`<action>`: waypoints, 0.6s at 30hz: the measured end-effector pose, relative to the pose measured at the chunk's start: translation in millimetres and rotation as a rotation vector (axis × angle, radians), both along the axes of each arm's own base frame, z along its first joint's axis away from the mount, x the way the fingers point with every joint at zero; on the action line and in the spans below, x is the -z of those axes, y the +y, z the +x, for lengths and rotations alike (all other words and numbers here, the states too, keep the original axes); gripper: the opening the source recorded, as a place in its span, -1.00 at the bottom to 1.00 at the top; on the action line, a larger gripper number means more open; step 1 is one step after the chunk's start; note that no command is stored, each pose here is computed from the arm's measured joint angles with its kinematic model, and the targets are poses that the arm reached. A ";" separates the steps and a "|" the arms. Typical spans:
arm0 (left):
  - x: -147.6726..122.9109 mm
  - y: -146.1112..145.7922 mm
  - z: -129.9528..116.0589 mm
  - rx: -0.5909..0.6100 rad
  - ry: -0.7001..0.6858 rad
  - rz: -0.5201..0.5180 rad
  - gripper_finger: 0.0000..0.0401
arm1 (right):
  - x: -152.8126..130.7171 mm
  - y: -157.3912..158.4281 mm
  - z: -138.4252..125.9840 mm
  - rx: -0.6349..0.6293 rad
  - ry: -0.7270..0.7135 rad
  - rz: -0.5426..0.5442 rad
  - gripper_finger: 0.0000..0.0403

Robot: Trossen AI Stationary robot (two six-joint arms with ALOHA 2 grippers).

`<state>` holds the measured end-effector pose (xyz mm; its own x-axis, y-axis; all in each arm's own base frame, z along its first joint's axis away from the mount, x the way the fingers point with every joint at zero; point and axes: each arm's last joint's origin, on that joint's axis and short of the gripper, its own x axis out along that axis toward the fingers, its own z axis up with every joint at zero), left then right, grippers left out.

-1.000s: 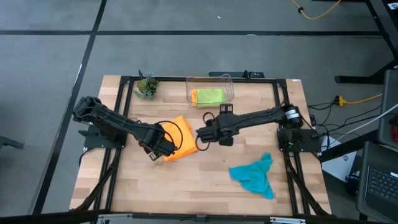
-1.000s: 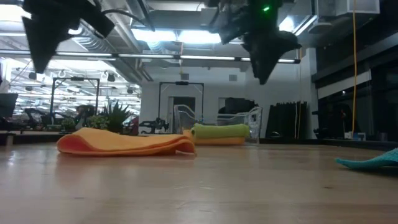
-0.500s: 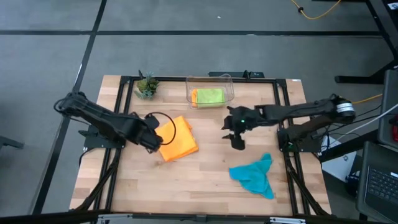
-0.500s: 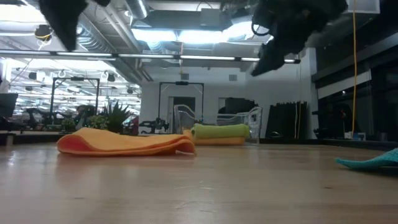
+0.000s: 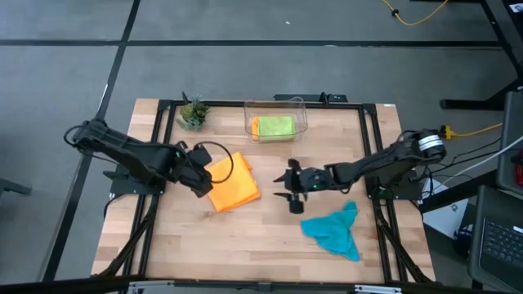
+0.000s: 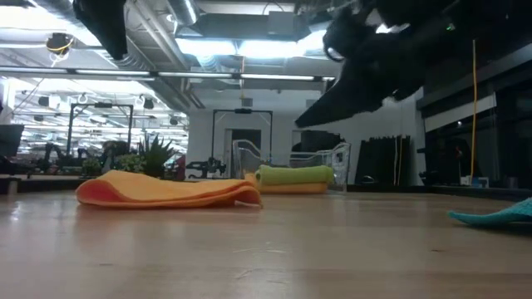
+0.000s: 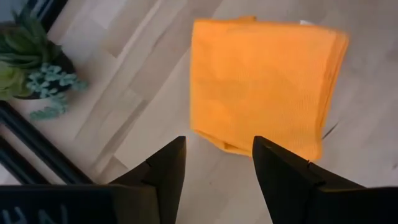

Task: Fold microfiber towels
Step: Fold the orange microfiber cloth

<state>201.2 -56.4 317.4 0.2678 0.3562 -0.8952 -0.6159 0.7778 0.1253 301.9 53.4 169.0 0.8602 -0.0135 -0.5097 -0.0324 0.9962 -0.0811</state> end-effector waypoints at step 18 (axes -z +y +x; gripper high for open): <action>21.8 40.7 -24.7 0.106 -0.768 0.000 -0.11 | 20.0 28.1 75.4 -0.095 0.099 -0.120 0.05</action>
